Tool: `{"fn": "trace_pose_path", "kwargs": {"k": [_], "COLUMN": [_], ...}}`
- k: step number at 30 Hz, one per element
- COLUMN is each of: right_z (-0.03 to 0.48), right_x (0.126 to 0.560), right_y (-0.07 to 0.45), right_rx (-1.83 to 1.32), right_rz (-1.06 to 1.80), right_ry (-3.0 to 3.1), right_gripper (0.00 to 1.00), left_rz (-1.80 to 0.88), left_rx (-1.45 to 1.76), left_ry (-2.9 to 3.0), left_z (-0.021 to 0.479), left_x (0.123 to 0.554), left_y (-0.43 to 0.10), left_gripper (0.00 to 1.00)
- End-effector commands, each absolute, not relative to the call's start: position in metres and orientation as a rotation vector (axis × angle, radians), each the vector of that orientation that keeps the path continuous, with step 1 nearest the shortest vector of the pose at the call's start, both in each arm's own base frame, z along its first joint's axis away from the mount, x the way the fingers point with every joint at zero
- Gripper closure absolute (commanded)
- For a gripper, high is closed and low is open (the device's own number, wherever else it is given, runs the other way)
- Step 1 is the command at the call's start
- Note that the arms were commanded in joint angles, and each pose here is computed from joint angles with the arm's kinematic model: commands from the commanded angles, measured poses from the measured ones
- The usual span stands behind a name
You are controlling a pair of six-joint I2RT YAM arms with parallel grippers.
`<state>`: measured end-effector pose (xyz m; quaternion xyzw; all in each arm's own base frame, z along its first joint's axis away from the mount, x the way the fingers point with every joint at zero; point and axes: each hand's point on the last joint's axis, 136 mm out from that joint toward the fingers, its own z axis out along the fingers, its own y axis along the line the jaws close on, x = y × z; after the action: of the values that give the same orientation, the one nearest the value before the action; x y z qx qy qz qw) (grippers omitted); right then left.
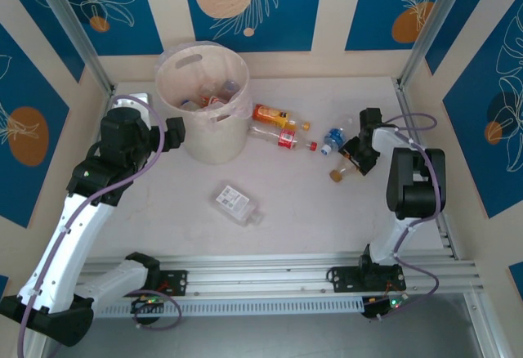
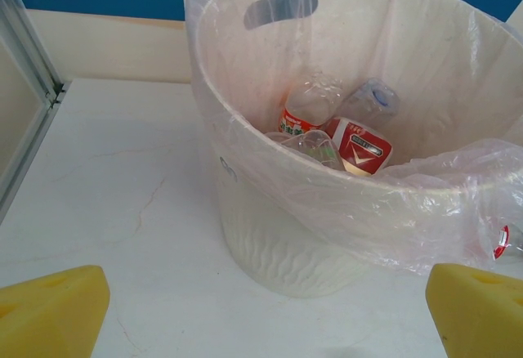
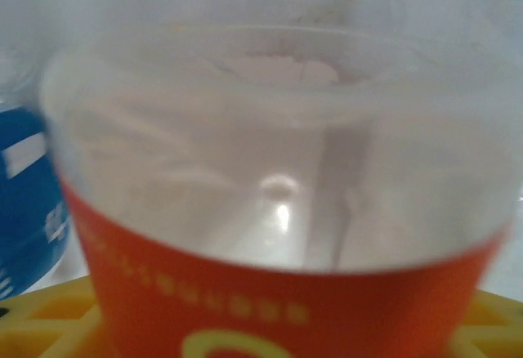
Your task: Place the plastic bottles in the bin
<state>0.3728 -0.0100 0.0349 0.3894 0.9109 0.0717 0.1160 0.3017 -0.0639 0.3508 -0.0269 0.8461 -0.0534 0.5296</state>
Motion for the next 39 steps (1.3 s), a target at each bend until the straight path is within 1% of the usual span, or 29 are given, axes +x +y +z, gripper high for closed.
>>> {"fn": "trace_pose_path", "kwargs": {"k": [1, 5, 9, 14, 24, 28, 33, 39], "right_z": [0.069, 0.105, 0.143, 0.198, 0.364, 0.416, 0.453, 0.468], "right_x": [0.369, 0.368, 0.369, 0.376, 0.409, 0.424, 0.444, 0.466], "right_y": [-0.009, -0.003, 0.006, 0.039, 0.162, 0.211, 0.268, 0.338], "right_rx": [1.071, 0.999, 0.916, 0.742, 0.221, 0.073, -0.068, -0.233], "right_rz": [0.204, 0.208, 0.23, 0.318, 0.55, 0.62, 0.661, 0.715], "right_ry": [2.621, 2.567, 2.506, 2.431, 2.106, 1.972, 1.876, 1.785], "right_gripper": [0.37, 0.4, 0.47, 0.48, 0.49, 0.49, 0.49, 0.48], "left_rz": [-0.107, -0.109, -0.11, -0.107, -0.09, -0.096, -0.097, -0.106], "left_rx": [-0.072, -0.074, -0.077, -0.076, -0.079, -0.077, -0.078, -0.074], "left_ry": [2.002, 2.003, 2.001, 2.0, 2.025, 2.039, 2.042, 2.043], "left_z": [0.357, 0.356, 0.356, 0.356, 0.348, 0.343, 0.341, 0.34], "left_x": [0.297, 0.297, 0.297, 0.297, 0.295, 0.295, 0.296, 0.295], "left_y": [-0.058, -0.058, -0.058, -0.058, -0.055, -0.057, -0.057, -0.058], "left_gripper": [0.01, 0.0, 0.0, 0.0, 0.0, 0.0, 0.0, 0.0]}}
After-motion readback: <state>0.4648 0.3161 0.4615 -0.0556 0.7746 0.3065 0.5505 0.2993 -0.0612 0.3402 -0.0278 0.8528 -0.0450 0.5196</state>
